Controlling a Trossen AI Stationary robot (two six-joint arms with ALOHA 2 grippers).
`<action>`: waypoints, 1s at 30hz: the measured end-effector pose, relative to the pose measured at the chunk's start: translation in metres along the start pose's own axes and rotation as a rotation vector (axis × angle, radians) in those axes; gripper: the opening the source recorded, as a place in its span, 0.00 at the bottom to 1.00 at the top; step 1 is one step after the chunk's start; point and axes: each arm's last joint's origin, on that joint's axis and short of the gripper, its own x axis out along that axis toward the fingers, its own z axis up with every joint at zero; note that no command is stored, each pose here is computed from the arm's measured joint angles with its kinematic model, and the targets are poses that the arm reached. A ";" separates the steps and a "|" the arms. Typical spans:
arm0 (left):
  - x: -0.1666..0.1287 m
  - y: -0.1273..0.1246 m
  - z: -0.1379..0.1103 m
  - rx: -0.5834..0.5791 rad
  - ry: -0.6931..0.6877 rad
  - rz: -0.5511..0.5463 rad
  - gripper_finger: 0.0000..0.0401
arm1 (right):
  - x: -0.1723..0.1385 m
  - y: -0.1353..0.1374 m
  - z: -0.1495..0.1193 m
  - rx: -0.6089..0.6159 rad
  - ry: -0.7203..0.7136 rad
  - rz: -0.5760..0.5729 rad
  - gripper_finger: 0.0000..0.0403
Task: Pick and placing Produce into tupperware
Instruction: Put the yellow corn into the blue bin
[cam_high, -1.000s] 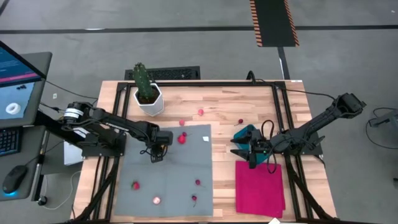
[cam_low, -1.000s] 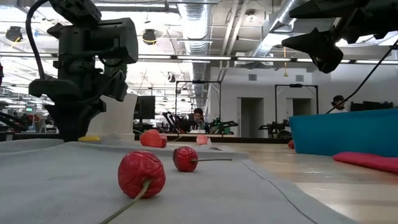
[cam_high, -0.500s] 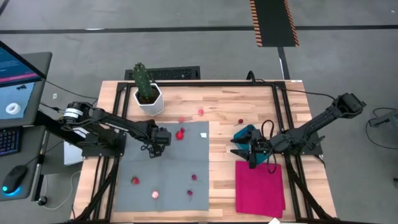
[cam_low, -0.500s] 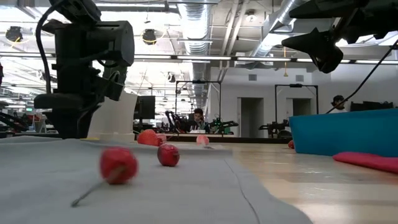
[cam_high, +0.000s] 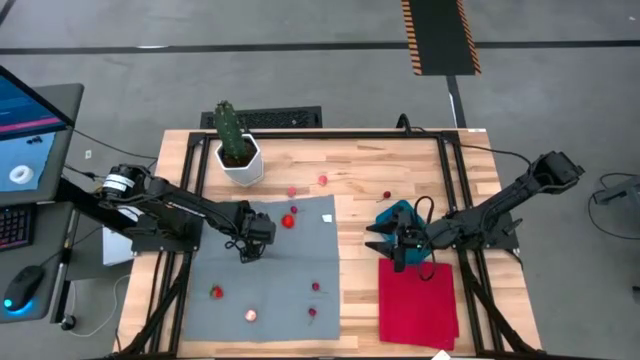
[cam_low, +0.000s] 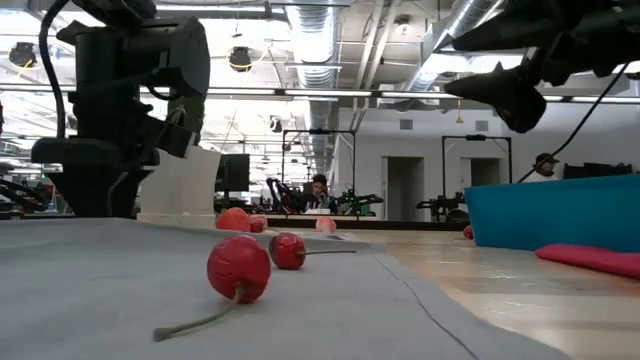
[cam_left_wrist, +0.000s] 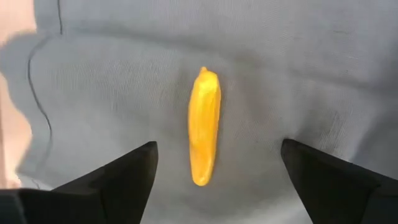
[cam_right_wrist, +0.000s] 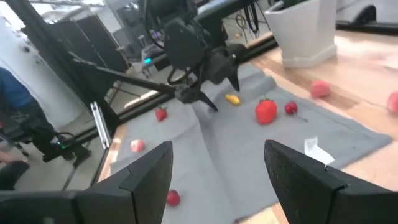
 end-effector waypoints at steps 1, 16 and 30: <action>-0.001 -0.001 0.000 0.021 -0.005 0.011 0.85 | 0.001 0.001 0.001 -0.008 -0.012 0.006 0.69; -0.018 0.005 0.018 0.055 -0.065 0.076 0.84 | 0.000 0.003 0.003 -0.018 -0.038 0.032 0.69; -0.016 0.014 0.020 0.024 -0.030 0.014 0.56 | 0.000 0.003 0.003 -0.001 -0.036 0.036 0.69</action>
